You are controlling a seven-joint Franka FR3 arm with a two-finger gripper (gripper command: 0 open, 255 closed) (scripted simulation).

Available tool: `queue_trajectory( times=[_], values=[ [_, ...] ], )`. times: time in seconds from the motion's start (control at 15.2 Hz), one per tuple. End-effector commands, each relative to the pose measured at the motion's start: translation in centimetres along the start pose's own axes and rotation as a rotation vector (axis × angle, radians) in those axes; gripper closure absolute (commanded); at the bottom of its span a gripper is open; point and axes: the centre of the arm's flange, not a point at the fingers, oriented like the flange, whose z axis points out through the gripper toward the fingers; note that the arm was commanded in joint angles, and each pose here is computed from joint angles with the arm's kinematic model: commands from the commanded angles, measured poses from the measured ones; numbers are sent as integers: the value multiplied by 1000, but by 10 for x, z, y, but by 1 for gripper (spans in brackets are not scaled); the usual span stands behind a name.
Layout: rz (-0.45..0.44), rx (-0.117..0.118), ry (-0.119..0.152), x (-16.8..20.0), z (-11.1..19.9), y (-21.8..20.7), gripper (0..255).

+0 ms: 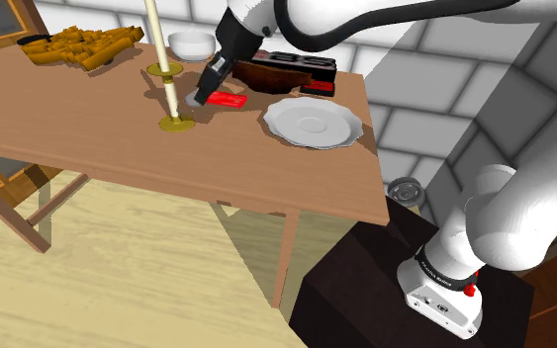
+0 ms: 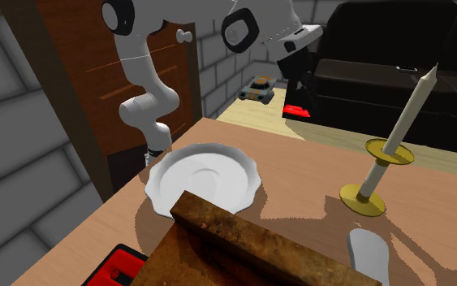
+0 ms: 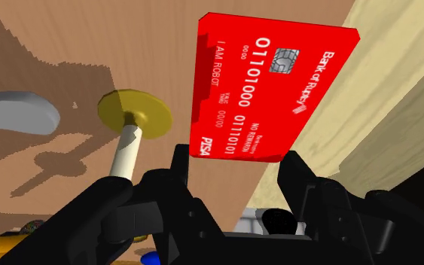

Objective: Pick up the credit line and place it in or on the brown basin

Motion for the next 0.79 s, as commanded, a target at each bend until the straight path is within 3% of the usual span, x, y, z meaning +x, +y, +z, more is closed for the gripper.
queue_trajectory(
  times=[0.0, 0.13, 0.73],
  values=[
    [0, 0, 0, 5, -10, 0, 255],
    [0, 0, 0, 9, -16, 0, 255],
    [0, 0, 0, 8, -19, 119, 255]
  ],
)
